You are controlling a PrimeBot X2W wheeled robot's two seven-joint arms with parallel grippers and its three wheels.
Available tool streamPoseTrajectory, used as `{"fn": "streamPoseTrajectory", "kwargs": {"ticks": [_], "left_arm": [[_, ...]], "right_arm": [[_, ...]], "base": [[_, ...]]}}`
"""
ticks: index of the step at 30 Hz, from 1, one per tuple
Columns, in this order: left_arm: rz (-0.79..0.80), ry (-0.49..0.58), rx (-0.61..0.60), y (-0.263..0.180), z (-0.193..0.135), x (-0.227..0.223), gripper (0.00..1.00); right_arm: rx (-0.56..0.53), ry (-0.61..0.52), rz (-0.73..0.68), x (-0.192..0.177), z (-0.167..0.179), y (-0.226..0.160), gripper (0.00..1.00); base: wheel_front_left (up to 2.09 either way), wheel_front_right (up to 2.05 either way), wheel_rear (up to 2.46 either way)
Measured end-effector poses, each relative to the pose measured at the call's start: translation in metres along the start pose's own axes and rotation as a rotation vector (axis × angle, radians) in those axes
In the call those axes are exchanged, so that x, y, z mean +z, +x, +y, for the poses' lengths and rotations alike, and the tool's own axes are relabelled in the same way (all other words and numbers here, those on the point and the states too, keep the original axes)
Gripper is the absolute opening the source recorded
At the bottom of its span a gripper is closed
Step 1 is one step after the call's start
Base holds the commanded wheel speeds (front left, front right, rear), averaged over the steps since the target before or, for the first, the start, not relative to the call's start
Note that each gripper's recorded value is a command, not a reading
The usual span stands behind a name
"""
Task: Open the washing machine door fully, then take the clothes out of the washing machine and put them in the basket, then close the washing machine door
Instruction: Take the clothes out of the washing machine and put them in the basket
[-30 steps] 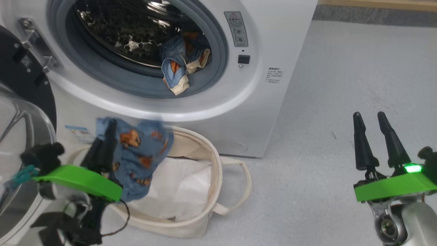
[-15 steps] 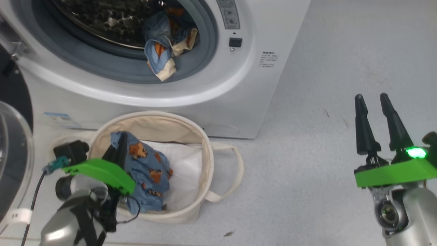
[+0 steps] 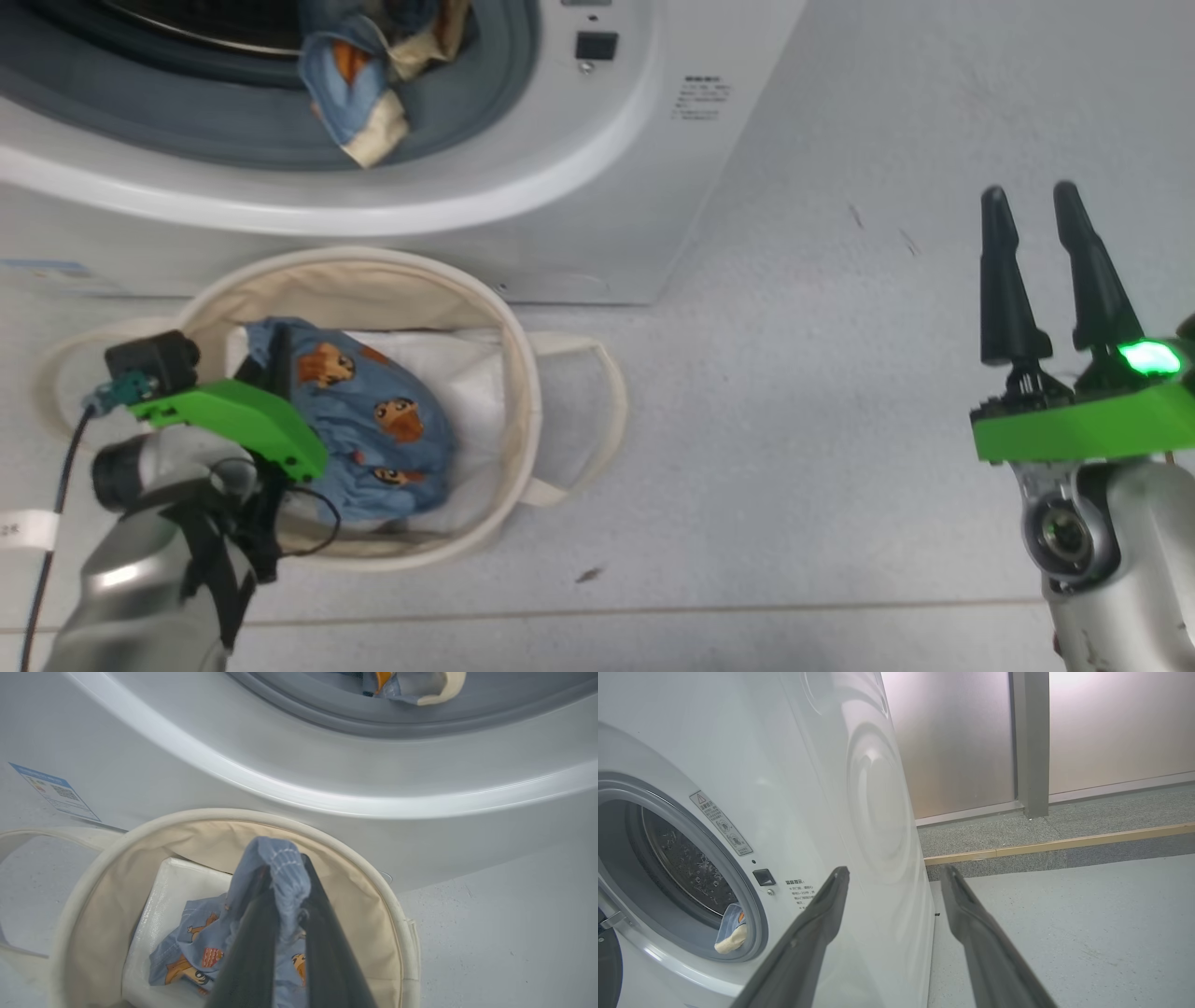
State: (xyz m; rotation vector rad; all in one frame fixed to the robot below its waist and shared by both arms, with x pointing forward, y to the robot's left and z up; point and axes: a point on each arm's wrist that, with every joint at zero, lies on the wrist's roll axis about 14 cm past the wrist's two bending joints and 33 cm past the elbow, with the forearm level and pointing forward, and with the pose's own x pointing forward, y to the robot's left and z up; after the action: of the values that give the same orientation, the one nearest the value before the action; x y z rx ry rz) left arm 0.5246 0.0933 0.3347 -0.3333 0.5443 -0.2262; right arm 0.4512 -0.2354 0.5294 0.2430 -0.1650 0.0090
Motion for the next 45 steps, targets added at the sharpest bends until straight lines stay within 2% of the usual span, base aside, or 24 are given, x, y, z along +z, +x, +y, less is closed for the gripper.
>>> {"fn": "streamPoseTrajectory", "kwargs": {"ticks": [8, 9, 10, 11, 12, 21, 28, 33, 40, 45], "left_arm": [[0.122, 0.039, 0.044, 0.016, 0.014, -0.041, 0.0], [0.129, 0.04, 0.045, 0.016, 0.014, -0.043, 0.04], [0.134, 0.042, 0.047, 0.017, 0.014, -0.045, 0.27], [0.137, 0.048, 0.046, 0.016, 0.014, -0.045, 0.94], [0.137, 0.055, 0.047, 0.016, 0.014, -0.044, 1.0], [0.095, 0.124, 0.052, 0.006, 0.013, -0.023, 1.0], [-0.178, 0.156, 0.009, -0.005, -0.007, 0.073, 1.0], [-0.336, 0.161, -0.004, -0.041, -0.012, 0.111, 1.0], [-0.548, 0.08, 0.039, -0.104, -0.001, 0.155, 1.0], [-0.608, 0.068, 0.078, -0.138, 0.006, 0.156, 1.0]], "right_arm": [[-0.025, -0.017, -0.007, -0.001, -0.01, 0.005, 1.0], [-0.028, -0.02, -0.012, 0.0, -0.011, 0.004, 1.0], [-0.029, -0.021, -0.011, 0.0, -0.011, 0.003, 1.0], [-0.029, -0.021, -0.009, 0.0, -0.011, 0.003, 1.0], [-0.027, -0.021, -0.009, 0.0, -0.01, 0.002, 1.0], [0.0, -0.008, -0.026, 0.008, 0.0, 0.002, 1.0], [0.034, 0.01, -0.043, 0.017, 0.014, -0.001, 1.0], [0.039, 0.026, -0.041, 0.021, 0.02, -0.016, 1.0], [0.038, 0.058, -0.039, 0.025, 0.028, -0.041, 1.0], [0.039, 0.075, -0.036, 0.026, 0.033, -0.058, 1.0]], "base": [[0.0, 0.0, 0.0], [0.0, 0.0, 0.0], [0.0, 0.0, 0.0], [0.0, 0.0, 0.0], [0.0, 0.0, 0.0], [0.0, 0.0, 0.0], [0.0, 0.0, 0.0], [0.0, 0.0, 0.0], [0.0, 0.0, 0.0], [0.0, 0.0, 0.0]]}}
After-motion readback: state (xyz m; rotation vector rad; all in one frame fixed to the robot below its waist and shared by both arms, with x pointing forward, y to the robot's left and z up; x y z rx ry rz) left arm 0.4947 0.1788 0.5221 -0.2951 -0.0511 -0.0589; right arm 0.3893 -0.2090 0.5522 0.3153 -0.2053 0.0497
